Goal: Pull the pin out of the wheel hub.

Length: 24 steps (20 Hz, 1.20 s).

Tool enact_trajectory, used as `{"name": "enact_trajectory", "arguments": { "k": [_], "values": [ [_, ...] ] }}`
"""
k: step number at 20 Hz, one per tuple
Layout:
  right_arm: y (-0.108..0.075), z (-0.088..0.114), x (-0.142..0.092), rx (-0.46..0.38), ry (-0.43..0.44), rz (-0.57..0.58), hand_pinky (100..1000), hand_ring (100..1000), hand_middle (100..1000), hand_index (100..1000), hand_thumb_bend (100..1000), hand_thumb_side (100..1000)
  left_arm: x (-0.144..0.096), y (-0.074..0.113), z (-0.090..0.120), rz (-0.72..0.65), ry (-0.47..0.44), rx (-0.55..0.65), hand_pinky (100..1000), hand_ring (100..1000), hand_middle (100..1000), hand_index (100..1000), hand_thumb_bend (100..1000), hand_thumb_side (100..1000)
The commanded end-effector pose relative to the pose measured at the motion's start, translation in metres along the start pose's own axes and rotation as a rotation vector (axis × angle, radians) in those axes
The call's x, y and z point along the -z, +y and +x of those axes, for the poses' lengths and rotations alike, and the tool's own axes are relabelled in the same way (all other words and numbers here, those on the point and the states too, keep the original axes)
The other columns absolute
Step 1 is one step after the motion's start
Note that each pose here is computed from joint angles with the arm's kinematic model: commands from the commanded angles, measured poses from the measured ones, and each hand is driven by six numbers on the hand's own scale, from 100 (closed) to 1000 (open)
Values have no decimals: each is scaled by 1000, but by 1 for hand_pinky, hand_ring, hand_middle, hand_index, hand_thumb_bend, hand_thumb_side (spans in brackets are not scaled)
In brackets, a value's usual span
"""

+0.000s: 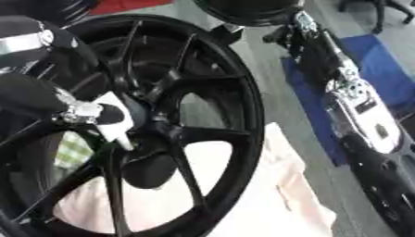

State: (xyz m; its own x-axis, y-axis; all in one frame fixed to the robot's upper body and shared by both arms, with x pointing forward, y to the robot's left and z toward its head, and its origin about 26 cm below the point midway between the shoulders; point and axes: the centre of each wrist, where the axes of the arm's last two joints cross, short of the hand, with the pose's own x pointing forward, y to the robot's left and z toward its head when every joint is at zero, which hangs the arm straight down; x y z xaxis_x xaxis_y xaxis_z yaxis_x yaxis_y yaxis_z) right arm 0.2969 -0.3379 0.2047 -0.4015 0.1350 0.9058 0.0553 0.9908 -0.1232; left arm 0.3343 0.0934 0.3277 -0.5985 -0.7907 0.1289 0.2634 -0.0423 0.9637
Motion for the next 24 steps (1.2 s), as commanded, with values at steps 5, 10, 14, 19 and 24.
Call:
{"name": "enact_trajectory", "arguments": {
  "k": [5, 10, 14, 19, 24],
  "values": [
    [-1, 10, 3, -9, -28, 8, 1000, 735, 514, 709, 100, 764, 10, 3, -7, -115, 141, -79, 797, 704, 669, 779, 724, 639],
    [-2, 10, 4, -6, -26, 3, 1000, 735, 514, 710, 100, 767, 15, 0, -8, -160, 152, -92, 779, 665, 623, 742, 720, 634],
    [-1, 11, 5, -2, -27, 5, 1000, 735, 515, 710, 100, 766, 20, -2, -9, -199, 169, -88, 776, 674, 628, 742, 716, 631],
    [-1, 11, 5, 1, -25, 2, 1000, 735, 515, 710, 100, 768, 23, -4, -8, -230, 165, -80, 760, 644, 601, 718, 711, 603],
    [-3, 9, 4, -3, -16, -9, 1000, 735, 514, 709, 100, 770, 22, -2, -6, -247, 171, -60, 750, 625, 580, 693, 712, 636]
  ]
}}
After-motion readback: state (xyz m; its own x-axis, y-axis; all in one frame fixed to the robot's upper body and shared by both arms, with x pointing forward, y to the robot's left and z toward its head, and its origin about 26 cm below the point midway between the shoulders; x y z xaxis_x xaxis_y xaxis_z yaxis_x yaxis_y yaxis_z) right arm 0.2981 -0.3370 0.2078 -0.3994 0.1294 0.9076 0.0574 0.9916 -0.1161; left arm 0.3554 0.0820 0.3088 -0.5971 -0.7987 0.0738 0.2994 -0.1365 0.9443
